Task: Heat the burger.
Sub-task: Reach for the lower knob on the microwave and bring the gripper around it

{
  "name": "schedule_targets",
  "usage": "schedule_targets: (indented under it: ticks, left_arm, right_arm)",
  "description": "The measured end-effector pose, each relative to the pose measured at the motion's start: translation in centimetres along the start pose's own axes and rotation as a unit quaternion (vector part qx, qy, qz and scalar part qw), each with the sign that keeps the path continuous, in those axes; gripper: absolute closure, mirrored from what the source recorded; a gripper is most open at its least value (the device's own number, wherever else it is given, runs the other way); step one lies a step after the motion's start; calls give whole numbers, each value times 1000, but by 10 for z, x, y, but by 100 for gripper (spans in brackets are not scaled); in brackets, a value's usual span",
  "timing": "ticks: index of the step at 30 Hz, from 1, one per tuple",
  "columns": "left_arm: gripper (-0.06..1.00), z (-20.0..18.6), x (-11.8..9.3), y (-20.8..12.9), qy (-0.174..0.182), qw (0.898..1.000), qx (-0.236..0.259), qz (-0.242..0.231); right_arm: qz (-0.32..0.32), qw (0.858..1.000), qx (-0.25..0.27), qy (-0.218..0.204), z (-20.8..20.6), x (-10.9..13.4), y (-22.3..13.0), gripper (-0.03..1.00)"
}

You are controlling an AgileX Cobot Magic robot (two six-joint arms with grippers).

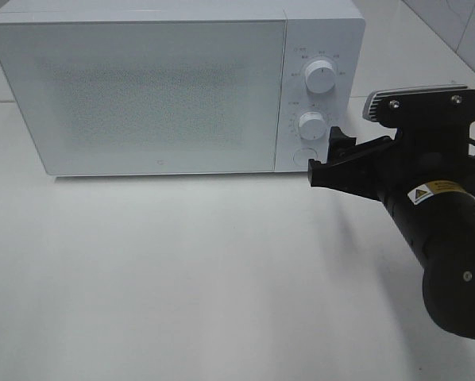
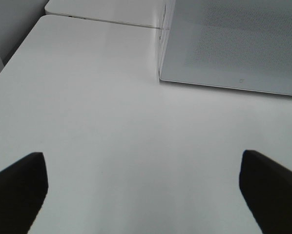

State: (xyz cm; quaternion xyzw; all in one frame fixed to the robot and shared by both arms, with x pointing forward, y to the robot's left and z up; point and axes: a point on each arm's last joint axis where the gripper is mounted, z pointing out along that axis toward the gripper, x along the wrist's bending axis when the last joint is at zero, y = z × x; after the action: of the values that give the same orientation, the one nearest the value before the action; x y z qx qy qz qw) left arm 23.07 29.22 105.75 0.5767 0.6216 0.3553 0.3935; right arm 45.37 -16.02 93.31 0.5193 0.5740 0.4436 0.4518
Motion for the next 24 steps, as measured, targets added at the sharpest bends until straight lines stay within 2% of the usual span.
schedule_targets:
  ticks: [12, 24]
  left_arm:
    - [-4, 0, 0, 0, 0, 1000, 0, 0]
    - [-4, 0, 0, 0, 0, 1000, 0, 0]
  right_arm:
    - [-5, 1000, 27, -3, 8, 5, -19, 21]
    - [4, 1000, 14, 15, 33, 20, -21, 21]
